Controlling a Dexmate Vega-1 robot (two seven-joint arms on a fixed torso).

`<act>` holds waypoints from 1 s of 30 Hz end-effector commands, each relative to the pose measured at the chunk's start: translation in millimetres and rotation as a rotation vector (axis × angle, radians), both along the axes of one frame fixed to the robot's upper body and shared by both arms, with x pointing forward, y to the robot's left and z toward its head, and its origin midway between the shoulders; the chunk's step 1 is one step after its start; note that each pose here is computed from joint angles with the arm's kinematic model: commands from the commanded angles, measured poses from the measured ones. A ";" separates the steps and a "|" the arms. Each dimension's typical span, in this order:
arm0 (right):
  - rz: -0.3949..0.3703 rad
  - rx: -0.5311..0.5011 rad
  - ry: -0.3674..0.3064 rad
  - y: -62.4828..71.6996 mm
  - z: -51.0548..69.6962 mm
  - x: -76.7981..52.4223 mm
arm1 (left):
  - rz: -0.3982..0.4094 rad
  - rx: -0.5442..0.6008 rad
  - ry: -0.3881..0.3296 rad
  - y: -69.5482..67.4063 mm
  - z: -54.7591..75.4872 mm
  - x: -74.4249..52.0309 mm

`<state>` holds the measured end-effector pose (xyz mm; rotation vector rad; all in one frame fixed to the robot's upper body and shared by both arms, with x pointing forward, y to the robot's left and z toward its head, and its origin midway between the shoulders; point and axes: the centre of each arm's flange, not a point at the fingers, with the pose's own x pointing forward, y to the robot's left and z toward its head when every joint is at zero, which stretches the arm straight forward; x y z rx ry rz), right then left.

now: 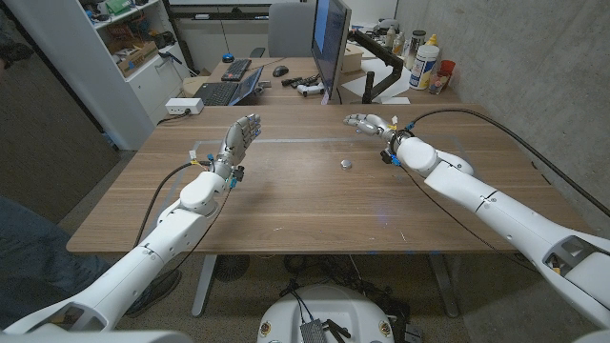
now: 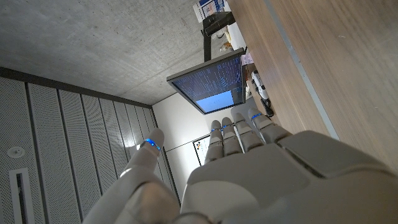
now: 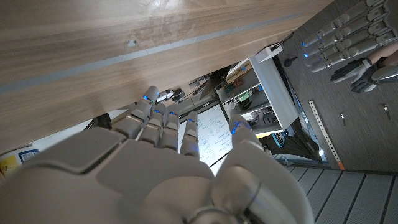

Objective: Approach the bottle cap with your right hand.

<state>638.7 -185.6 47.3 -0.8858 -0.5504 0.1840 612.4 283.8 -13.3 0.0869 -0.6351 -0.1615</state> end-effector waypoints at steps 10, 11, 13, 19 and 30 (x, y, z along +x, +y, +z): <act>-0.081 -0.124 -0.029 20.0 3.5 -9.2 | -0.005 -0.004 -0.002 4.7 4.1 -0.5; -0.088 -0.131 -0.032 21.6 3.5 -10.0 | -0.005 -0.004 -0.001 5.2 3.7 -0.3; -0.102 -0.150 -0.035 25.0 3.6 -11.4 | -0.006 -0.003 0.000 5.9 3.0 -0.2; -0.157 -0.188 -0.036 34.2 3.1 -15.8 | -0.010 0.000 0.001 7.2 0.8 0.0; -0.194 -0.200 -0.045 43.1 -2.0 -20.6 | -0.010 0.001 0.002 9.1 0.5 0.8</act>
